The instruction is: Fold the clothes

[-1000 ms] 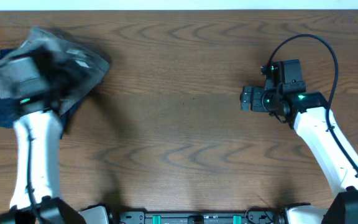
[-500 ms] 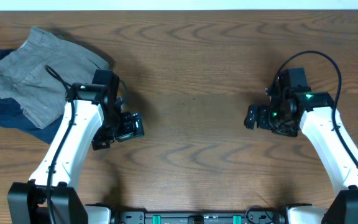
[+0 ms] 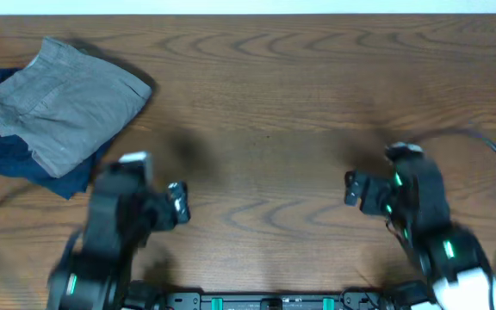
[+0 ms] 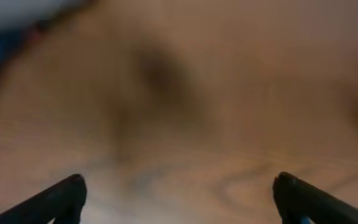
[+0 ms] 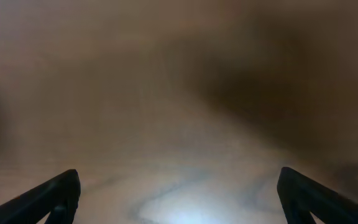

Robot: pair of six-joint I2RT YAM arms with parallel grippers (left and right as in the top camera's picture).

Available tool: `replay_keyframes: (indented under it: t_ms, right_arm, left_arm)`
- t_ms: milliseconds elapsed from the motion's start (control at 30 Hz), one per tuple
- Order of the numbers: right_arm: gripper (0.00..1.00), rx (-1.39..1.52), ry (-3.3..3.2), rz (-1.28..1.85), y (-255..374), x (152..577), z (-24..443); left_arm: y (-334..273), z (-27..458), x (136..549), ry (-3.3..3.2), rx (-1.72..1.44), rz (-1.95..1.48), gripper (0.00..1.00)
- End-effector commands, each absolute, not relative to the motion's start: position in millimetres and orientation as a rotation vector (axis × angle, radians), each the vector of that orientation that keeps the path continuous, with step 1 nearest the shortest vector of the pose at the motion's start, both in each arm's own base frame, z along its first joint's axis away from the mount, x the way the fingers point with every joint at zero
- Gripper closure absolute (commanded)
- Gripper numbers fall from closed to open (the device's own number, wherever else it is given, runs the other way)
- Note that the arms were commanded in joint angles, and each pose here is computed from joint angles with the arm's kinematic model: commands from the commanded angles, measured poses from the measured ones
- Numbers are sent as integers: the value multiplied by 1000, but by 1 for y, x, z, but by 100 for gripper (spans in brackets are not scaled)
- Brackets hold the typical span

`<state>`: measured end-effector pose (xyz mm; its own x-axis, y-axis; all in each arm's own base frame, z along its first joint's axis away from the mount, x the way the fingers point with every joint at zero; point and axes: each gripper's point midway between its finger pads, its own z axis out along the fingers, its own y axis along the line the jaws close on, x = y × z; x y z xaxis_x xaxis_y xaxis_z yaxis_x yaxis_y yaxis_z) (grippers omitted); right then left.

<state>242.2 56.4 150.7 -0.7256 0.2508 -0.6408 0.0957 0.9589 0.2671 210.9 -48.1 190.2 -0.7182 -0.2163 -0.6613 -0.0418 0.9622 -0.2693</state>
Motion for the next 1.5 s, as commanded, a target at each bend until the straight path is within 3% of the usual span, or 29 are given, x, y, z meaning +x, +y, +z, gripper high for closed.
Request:
replay_keyframes:
  t_ms: [0, 367, 1000, 1300, 1467]
  right_arm:
    - [1, 343, 2202, 210, 33, 231, 172]
    - [1, 341, 2026, 288, 25, 202, 206]
    - [1, 345, 2270, 175, 14, 166, 154]
    - [1, -14, 1899, 160, 26, 199, 192]
    - [1, -22, 1699, 142, 23, 224, 199]
  left_arm:
    - [-31, 209, 198, 2188, -221, -258, 2]
    - [-25, 251, 169, 1940, -208, -328, 2]
    - [-24, 239, 165, 1991, -211, -314, 2]
    - [-21, 218, 154, 2085, -216, -288, 2]
    - [-20, 208, 148, 2134, -218, -274, 2]
